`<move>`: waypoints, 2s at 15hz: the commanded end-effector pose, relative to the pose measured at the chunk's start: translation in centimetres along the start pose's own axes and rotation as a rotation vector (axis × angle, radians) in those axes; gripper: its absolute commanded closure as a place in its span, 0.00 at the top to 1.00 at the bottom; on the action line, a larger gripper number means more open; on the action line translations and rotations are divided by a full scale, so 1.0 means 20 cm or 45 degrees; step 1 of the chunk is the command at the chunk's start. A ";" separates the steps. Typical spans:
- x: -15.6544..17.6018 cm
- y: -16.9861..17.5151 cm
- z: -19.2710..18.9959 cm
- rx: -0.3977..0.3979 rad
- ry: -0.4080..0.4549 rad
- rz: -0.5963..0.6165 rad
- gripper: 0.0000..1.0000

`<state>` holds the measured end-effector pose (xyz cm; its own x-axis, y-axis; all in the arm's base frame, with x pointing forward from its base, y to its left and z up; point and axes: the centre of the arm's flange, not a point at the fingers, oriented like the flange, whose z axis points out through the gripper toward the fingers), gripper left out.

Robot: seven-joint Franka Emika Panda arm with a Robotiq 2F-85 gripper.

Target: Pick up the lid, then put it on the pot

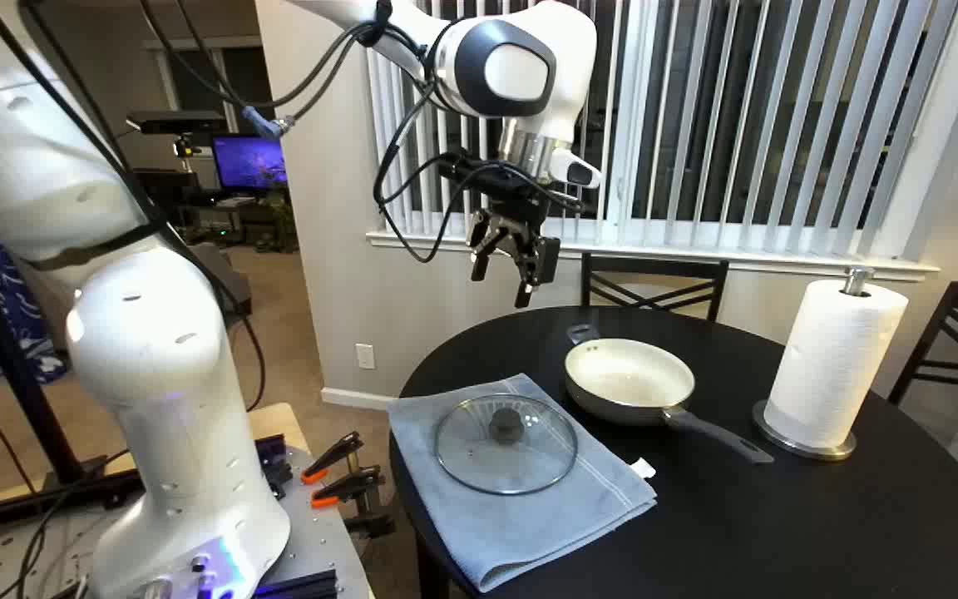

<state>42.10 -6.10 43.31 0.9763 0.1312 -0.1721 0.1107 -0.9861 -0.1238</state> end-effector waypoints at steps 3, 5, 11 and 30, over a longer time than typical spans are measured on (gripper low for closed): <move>0.00 0.00 0.00 0.000 0.000 0.000 1.00; 0.00 0.00 0.00 0.000 0.000 0.000 1.00; 0.00 0.00 -0.01 -0.005 0.010 0.003 1.00; 0.10 0.07 0.41 -0.259 0.300 0.096 1.00</move>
<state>42.64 -6.46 34.68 0.9967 0.0534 0.0605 0.0483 -0.9954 0.0828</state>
